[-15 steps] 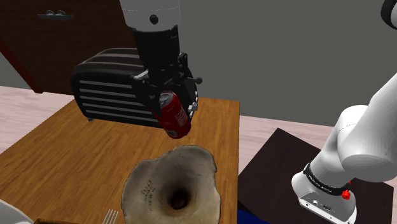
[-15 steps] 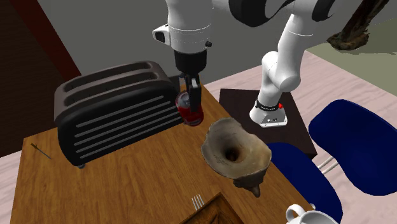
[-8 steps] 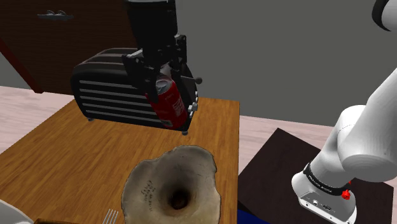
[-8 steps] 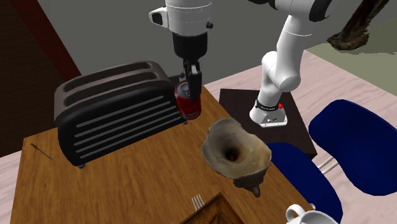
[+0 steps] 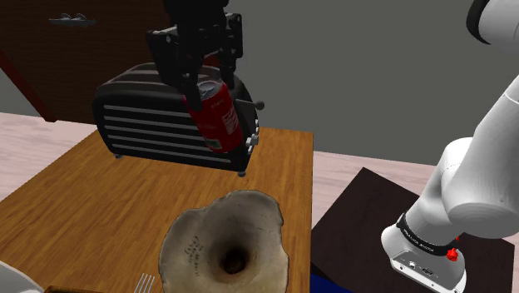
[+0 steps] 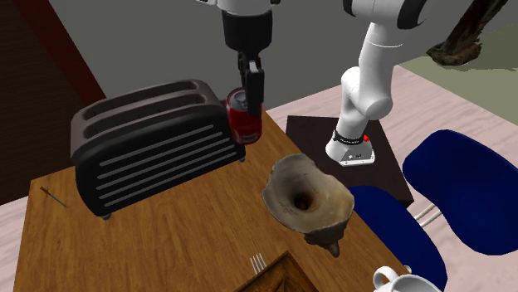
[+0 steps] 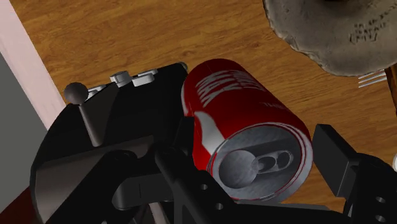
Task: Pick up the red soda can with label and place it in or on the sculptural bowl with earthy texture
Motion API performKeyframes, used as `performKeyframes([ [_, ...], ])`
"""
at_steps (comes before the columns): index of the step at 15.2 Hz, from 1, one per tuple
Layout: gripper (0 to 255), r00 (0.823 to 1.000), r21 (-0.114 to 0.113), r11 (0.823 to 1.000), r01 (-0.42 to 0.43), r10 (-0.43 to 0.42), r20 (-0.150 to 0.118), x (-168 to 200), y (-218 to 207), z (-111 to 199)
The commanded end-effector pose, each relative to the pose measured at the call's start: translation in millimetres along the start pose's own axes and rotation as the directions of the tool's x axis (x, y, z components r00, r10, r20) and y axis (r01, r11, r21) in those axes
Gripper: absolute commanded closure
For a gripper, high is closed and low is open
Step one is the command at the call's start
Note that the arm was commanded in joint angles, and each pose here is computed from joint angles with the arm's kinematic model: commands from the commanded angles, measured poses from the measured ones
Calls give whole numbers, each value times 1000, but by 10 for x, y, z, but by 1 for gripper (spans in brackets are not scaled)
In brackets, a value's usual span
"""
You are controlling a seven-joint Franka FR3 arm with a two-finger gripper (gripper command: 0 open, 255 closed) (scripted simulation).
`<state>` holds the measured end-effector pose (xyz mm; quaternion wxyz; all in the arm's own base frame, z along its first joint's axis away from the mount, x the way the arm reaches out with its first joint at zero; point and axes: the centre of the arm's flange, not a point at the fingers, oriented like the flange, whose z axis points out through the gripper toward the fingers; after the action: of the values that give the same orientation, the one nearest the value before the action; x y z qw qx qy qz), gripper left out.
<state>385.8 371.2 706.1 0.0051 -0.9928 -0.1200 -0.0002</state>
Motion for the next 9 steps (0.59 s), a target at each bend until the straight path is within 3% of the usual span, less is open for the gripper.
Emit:
performKeyframes([
  [1, 255, 1000, 0, 1000, 0, 0, 0, 2, 1, -107],
  [5, 255, 1000, 0, 1000, 0, 0, 0, 2, -1, -300],
  [9, 255, 1000, 0, 1000, 0, 0, 0, -316, -410, -398],
])
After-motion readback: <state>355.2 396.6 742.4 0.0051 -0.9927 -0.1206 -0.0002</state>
